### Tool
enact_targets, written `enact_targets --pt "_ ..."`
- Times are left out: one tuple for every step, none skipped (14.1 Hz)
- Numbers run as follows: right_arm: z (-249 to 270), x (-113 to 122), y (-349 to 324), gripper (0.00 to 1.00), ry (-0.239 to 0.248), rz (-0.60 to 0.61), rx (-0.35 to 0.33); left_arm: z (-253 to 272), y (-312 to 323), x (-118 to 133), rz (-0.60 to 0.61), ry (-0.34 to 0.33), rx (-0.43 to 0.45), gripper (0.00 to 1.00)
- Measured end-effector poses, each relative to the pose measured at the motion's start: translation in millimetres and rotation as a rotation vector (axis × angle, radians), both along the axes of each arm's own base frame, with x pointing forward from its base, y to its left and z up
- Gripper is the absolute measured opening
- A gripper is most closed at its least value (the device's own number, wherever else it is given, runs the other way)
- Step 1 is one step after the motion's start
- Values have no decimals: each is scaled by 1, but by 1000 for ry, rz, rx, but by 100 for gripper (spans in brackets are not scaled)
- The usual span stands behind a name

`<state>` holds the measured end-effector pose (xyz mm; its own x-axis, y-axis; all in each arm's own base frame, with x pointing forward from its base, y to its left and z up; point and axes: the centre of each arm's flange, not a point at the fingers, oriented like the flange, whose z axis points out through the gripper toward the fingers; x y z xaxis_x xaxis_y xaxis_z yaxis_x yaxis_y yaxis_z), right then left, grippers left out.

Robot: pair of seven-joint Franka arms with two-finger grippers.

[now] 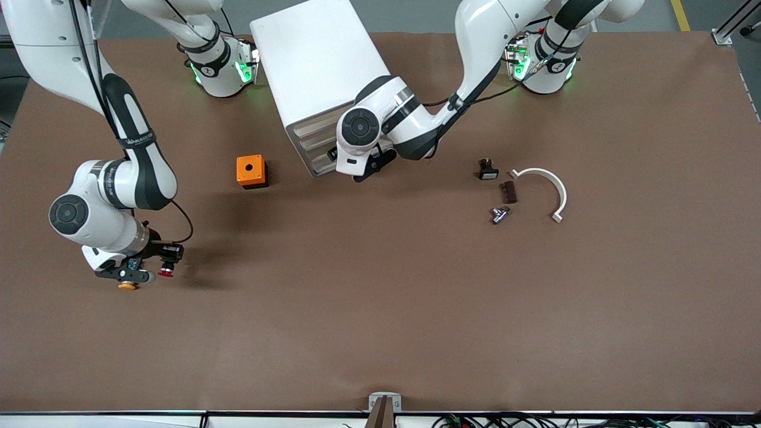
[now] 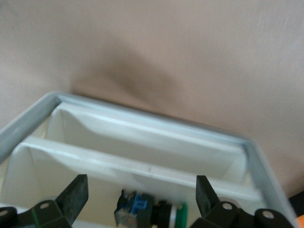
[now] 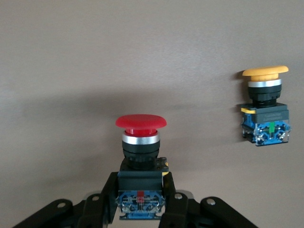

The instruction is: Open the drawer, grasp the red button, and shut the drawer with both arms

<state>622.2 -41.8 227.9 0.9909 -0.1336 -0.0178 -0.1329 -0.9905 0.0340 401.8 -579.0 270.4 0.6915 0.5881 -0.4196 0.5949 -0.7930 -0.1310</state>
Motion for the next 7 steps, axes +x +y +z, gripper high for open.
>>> enact_targets --pt "-5 1 -5 41 -10 -3 -1 4 19 28 42 -19 4 100" --pt "-11 1 -11 41 -20 1 -2 11 47 63 82 -49 15 100" --pt "-18 2 -16 41 -32 7 -3 21 81 99 109 -90 38 100" --pt "-25 2 -20 41 -42 11 -4 35 116 132 137 -131 66 100" --pt "-32 3 -24 41 -45 13 -5 52 151 160 168 -170 88 100" --pt "-39 3 -27 41 -44 18 -5 70 185 182 191 -206 108 100" --pt "-44 3 -28 41 -42 19 -5 89 215 199 199 -243 123 100"
